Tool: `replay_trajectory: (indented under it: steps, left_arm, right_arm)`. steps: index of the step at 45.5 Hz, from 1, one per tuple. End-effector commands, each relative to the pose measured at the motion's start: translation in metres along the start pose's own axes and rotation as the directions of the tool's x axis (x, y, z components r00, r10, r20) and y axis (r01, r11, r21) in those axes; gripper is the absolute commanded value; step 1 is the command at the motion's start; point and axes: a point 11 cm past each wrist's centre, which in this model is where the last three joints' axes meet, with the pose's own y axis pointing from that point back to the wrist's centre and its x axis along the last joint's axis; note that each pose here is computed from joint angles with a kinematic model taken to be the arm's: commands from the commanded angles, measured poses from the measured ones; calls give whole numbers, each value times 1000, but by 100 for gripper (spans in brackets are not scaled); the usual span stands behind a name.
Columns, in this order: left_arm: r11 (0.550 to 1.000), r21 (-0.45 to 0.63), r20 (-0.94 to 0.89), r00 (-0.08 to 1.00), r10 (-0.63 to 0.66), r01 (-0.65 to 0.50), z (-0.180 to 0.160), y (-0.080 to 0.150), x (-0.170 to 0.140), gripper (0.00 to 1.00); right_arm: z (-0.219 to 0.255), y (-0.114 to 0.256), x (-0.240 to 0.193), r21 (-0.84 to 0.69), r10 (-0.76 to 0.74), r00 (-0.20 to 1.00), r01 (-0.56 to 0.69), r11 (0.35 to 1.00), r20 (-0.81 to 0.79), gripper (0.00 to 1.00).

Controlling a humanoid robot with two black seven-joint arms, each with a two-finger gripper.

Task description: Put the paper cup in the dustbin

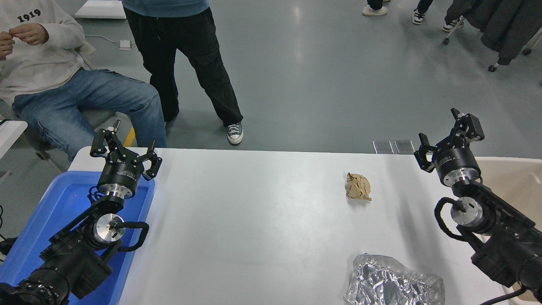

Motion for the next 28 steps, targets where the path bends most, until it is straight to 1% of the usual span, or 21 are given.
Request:
replay_trajectory:
  steps: [1, 28]
  left_arm:
    - [1000, 0, 0, 1000, 0, 0, 0, 0, 0, 100]
    - [1000, 0, 1, 1000, 1, -1, 0, 0, 0, 100]
  right_arm:
    - [5, 1, -1, -8, 5, 1000, -5, 1000, -10, 100]
    - [3, 0, -1, -6, 5, 1000, -5, 1000, -5, 100]
